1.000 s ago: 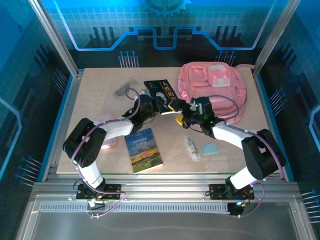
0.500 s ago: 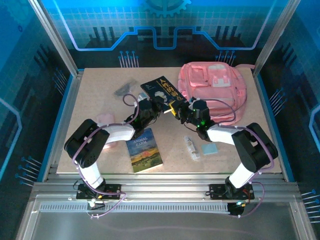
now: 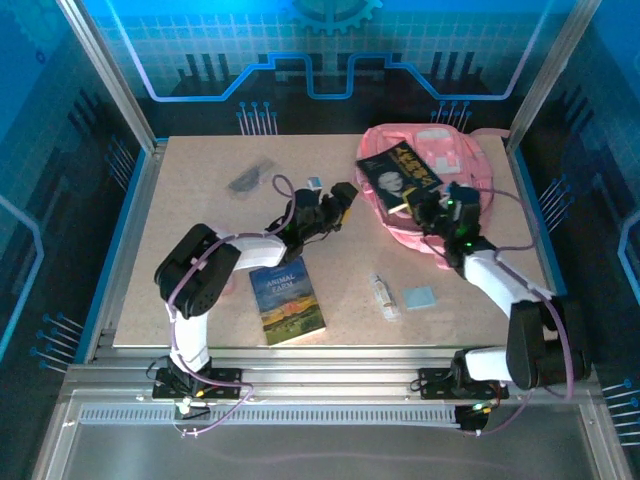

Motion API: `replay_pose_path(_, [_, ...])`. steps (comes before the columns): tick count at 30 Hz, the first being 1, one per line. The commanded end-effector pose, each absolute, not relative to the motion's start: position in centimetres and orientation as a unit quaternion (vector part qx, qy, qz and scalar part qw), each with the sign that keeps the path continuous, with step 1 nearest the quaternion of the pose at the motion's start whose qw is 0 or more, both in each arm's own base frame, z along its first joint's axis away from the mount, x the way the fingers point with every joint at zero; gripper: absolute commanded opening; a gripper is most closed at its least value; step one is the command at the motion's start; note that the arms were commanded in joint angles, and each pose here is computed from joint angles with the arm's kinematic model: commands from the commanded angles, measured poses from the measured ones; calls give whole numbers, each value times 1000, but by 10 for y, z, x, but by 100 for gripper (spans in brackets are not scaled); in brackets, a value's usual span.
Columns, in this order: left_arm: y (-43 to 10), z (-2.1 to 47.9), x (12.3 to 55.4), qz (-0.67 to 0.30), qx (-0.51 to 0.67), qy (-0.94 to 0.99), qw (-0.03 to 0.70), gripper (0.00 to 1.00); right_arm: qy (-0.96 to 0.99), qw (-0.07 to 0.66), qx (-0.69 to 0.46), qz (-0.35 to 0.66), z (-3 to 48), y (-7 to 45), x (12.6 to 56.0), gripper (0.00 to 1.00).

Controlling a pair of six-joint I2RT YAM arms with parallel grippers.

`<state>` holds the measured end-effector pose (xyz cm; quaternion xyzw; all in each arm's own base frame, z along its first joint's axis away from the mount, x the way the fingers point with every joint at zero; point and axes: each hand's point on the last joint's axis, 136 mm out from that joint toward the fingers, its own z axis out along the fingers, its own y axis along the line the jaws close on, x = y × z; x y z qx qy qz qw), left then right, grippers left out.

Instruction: Pack books, pencil case, and school supplies into a backpack

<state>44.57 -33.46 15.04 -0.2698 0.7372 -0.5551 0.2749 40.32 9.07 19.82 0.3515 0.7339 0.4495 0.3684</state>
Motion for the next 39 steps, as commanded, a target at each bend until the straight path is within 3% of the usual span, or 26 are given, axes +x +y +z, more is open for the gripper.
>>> replay_pose_path(1, [-363, 117, 436, -523, -214, 790, 238, 77, 757, 411, 305, 405, 226, 53, 395, 0])
replay_pose_path(9, [-407, 82, 448, -452, -152, 851, 220, 76, 745, 440, 330, 377, 242, -21, 378, 0])
replay_pose_path(15, [-428, 55, 468, -426, -135, 870, 208, 62, 731, 457, 349, 367, 242, -38, 362, 0])
replay_pose_path(17, [-434, 50, 475, -420, -125, 874, 209, 45, 731, 458, 352, 363, 241, -40, 358, 0])
replay_pose_path(21, [-430, 51, 484, -414, -124, 875, 219, 1, 740, 455, 357, 343, 235, -45, 349, 0])
replay_pose_path(31, [-349, 67, 463, -400, -192, 856, 267, 0, 766, 432, 392, 272, 177, -68, 338, 0])
replay_pose_path(39, [-300, 68, 408, -390, -211, 858, 257, 0, 783, 356, 375, 345, 126, -42, 362, 0])
